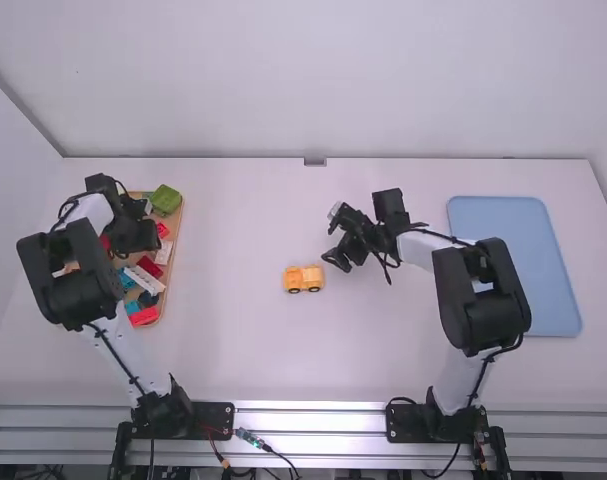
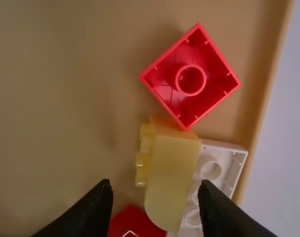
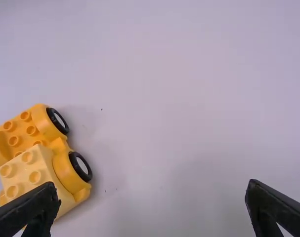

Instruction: Assemble lego blocks to make yellow taxi

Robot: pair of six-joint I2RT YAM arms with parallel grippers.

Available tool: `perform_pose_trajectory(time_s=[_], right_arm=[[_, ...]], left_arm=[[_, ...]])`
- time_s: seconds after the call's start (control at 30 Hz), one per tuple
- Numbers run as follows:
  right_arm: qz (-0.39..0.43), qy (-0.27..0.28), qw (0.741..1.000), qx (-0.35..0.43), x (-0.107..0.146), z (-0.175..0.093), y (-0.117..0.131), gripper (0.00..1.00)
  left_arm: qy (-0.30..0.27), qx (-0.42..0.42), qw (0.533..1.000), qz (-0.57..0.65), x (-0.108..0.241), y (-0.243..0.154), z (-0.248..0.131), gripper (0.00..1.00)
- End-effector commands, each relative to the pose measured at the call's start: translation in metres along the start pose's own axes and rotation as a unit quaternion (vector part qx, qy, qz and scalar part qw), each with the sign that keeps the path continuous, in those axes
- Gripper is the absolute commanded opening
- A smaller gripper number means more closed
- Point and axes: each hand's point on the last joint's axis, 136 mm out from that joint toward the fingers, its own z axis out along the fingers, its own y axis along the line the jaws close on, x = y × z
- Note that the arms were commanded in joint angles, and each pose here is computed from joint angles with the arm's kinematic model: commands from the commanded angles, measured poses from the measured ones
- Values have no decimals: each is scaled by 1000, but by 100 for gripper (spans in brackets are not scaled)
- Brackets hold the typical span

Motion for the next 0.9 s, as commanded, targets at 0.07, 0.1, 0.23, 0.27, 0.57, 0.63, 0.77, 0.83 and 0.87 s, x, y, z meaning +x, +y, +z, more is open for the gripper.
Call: perform_pose_trajectory(time_s=[0.07, 0.1, 0.23, 0.27, 0.57, 0.63, 0.77, 0.83, 0.87], right_arm=[[7, 4, 1000, -6, 5, 2, 3, 99], [7, 4, 1000, -6, 5, 2, 3, 99], [7, 4, 1000, -6, 5, 2, 3, 99], [7, 4, 1000, -6, 5, 2, 3, 99], [7, 4, 1000, -6, 5, 2, 3, 99], [7, 4, 1000, -6, 5, 2, 3, 99], [8, 4, 1000, -6, 6, 2, 3, 99], [8, 5, 1000, -7, 6, 2, 3, 99], [8, 5, 1000, -7, 6, 2, 3, 99]], left_arm=[[-1, -15, 1000, -4, -3, 6, -3, 43], [2, -24, 1000, -3, -1, 9, -3, 43], [5, -26, 1000, -3, 0, 9, -3, 43], [5, -26, 1000, -3, 0, 9, -3, 42], [-6, -27, 999, 17, 1, 10, 7, 40], [-11, -16, 999, 32, 2, 6, 12, 40], [-16, -16, 999, 33, 2, 5, 15, 40], [-15, -16, 999, 33, 2, 5, 15, 39], [-15, -16, 999, 33, 2, 5, 15, 39]])
